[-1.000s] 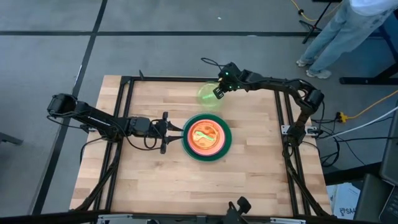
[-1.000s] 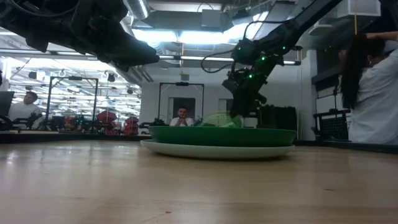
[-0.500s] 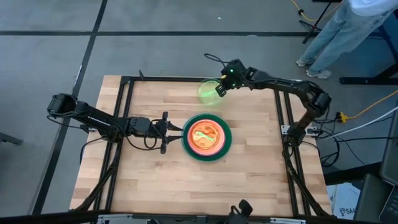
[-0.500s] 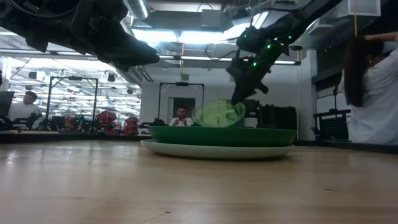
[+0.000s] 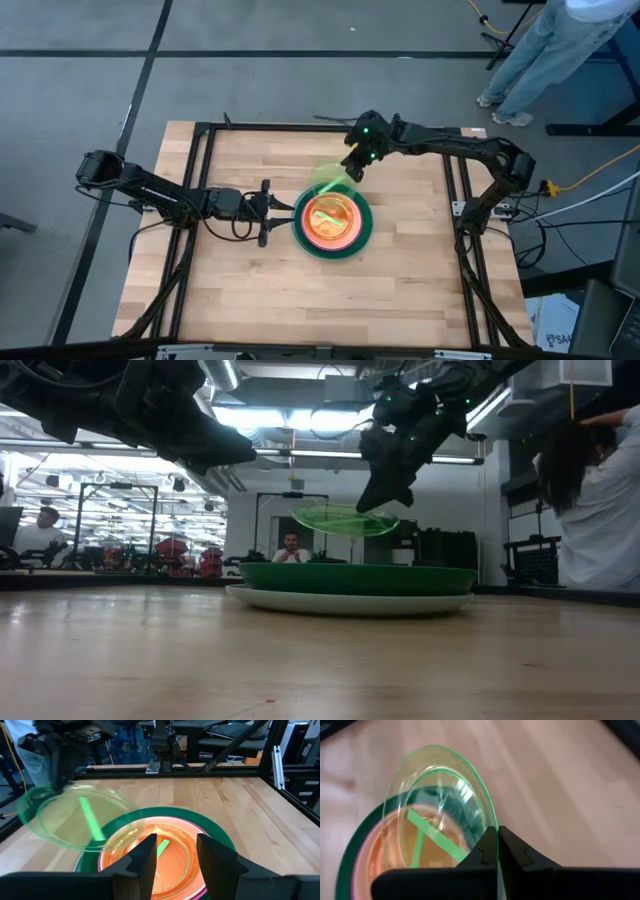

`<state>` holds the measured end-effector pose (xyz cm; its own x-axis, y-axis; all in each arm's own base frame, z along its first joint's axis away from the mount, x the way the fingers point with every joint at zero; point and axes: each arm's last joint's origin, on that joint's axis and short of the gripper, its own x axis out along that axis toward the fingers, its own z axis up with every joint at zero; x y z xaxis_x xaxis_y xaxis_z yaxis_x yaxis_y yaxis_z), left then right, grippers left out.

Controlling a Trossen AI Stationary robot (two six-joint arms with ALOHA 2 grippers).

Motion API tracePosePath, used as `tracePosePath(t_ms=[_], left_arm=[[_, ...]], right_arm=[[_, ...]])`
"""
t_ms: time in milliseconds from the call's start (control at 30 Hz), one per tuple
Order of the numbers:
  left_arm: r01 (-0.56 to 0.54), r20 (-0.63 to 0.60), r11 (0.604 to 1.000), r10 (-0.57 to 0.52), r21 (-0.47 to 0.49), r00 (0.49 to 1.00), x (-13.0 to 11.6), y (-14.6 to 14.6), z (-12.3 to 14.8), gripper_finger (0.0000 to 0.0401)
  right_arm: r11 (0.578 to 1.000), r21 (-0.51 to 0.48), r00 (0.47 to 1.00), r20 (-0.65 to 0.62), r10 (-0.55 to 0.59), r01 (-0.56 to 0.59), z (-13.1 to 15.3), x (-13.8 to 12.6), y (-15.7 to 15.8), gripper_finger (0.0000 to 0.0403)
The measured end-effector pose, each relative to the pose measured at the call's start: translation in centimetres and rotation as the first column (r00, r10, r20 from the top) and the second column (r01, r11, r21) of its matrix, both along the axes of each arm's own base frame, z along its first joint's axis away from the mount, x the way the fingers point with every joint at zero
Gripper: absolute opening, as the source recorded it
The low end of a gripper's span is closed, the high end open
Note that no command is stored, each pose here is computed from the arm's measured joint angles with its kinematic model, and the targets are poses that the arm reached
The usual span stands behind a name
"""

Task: Stack plastic plates
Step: Stack the green plate on the green plate

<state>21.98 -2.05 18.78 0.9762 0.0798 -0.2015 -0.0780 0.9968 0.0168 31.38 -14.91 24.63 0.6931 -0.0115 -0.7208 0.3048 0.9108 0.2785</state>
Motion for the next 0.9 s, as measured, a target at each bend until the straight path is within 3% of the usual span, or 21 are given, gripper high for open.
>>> tracePosePath(t_ms=[467, 900], left_arm=[[-0.001, 0.0, 1.0, 0.001, 0.0, 1.0, 0.0, 0.0, 0.0, 0.0133], [-0.001, 0.0, 1.0, 0.001, 0.0, 1.0, 0.0, 0.0, 0.0, 0.0133]], right_arm=[[0.989, 0.021, 0.989, -0.042, 0.145, -0.144, -2.9, 1.1, 5.5, 0.0], [0.989, 0.008, 0.987, -0.072, 0.145, -0.145, -5.7, 1.7, 6.6, 0.0]])
